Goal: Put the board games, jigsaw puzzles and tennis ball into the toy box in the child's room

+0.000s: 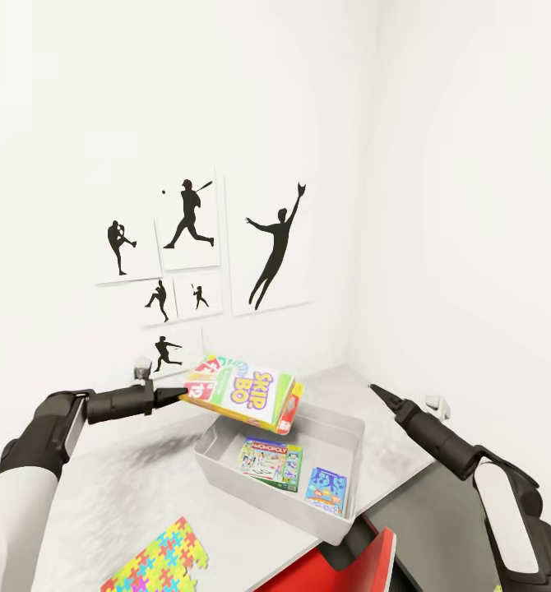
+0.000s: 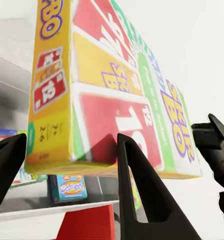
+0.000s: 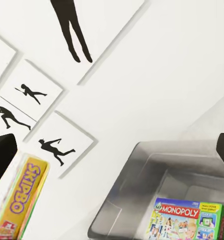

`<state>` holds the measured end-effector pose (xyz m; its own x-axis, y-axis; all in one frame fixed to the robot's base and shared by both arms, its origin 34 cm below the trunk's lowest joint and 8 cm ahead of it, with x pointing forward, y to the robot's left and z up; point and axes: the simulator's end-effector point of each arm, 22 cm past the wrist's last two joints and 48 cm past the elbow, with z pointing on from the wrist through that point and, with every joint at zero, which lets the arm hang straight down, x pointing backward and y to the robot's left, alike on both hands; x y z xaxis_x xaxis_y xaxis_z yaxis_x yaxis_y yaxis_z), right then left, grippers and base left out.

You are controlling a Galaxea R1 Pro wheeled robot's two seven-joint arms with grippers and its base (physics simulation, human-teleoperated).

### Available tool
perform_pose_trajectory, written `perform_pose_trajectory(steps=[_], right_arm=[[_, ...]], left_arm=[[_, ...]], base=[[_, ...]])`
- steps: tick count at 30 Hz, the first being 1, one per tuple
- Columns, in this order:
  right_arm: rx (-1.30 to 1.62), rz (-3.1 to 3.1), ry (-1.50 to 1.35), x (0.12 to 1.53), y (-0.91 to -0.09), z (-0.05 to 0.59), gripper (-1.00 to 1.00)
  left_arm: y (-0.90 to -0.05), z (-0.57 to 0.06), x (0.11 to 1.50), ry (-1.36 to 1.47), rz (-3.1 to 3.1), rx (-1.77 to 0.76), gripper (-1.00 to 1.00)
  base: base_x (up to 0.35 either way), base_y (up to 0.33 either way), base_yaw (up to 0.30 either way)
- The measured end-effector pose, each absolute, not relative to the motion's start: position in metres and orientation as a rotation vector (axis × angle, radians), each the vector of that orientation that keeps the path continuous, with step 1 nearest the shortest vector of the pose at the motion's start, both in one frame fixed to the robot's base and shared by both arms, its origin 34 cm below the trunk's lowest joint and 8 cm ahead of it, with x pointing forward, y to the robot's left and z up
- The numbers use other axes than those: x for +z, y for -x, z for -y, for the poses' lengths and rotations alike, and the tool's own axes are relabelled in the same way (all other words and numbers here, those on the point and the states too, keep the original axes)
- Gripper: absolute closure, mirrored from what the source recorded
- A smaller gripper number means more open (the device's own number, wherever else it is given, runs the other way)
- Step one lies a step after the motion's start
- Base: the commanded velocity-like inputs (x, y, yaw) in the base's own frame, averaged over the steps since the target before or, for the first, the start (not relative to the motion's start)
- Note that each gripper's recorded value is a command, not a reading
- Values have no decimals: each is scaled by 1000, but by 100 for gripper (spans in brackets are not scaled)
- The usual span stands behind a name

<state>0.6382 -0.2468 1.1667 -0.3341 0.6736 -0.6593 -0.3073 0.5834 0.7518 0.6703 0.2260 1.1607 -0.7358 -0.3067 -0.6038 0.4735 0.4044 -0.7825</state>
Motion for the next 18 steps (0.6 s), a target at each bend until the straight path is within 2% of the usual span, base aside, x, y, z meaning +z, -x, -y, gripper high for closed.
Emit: perform_pose_trajectory(steps=[18], right_arm=[[1076,-1524,-394,1171,-613,304,-100]], left_arm=[[-695,-154,1100,-85,-2086,-1254,100]], base=[[0,0,0]])
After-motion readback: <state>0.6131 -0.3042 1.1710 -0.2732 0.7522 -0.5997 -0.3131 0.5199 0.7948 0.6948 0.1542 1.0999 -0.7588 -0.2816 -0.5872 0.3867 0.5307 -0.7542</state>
